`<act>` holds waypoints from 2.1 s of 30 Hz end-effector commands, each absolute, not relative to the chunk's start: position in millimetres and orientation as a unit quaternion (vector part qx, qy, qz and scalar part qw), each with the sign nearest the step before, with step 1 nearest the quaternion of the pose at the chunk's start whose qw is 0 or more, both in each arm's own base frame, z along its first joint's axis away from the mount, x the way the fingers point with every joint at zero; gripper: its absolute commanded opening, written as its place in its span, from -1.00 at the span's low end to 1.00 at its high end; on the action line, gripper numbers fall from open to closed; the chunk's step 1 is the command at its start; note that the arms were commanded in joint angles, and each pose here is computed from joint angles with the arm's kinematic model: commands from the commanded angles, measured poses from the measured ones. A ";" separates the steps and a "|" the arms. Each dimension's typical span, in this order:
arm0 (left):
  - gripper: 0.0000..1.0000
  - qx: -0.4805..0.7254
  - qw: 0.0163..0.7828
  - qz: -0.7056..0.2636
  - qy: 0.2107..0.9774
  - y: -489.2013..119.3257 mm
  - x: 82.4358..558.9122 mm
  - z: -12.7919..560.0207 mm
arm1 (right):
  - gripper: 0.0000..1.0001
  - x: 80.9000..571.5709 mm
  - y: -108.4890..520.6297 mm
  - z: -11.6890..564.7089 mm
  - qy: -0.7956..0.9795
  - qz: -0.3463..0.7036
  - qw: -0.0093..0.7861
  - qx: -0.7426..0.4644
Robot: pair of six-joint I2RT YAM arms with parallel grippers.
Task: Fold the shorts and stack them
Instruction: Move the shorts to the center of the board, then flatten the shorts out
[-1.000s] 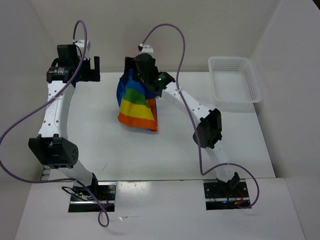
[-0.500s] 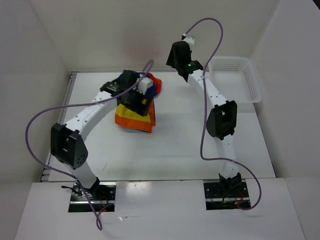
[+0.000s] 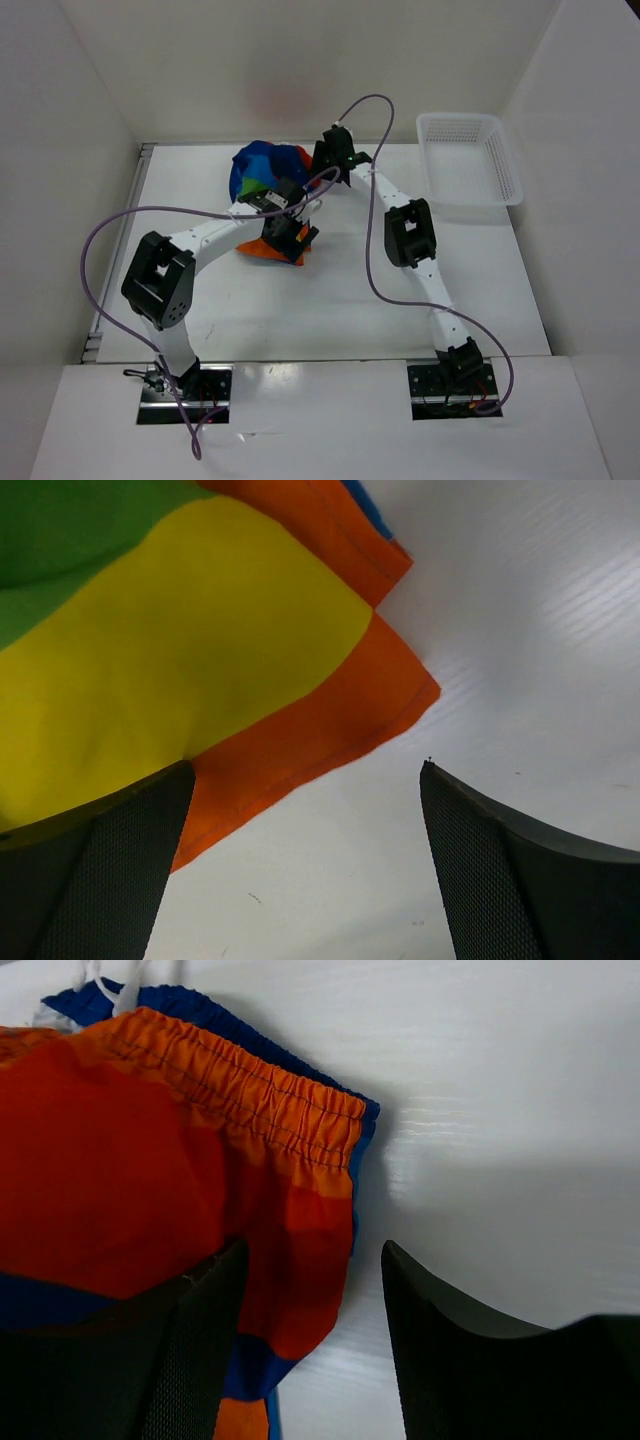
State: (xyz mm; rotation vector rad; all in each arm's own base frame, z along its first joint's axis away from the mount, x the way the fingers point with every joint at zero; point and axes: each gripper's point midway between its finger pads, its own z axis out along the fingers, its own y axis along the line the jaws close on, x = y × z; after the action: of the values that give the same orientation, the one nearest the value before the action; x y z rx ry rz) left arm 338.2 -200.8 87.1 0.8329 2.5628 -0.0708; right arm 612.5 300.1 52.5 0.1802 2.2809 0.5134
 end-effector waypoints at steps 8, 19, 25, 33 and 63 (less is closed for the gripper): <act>0.92 0.326 0.192 0.022 0.925 -201.6 326.3 16.1 | 0.03 633.6 318.4 74.0 0.871 0.232 0.422 0.095; -1.00 0.273 0.218 0.040 0.936 -171.4 361.4 15.0 | -1.00 636.5 297.7 105.4 0.865 0.183 0.460 0.082; -1.00 0.212 0.247 0.023 0.945 -128.3 371.4 69.2 | -1.00 627.6 274.1 171.7 0.851 0.182 0.489 0.055; -1.00 0.107 0.279 0.043 0.953 -45.6 378.1 87.7 | -1.00 524.4 244.8 203.8 0.881 0.195 0.429 -0.041; 0.90 0.156 0.214 0.016 0.964 -66.7 310.8 24.5 | -1.00 365.1 202.0 193.8 0.891 0.225 0.378 -0.114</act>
State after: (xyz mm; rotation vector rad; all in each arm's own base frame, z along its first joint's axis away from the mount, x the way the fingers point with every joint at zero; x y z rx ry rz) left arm 303.6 -56.8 31.6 0.4087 2.6848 0.0858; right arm 365.5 200.5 169.4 -0.2494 2.3711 0.5602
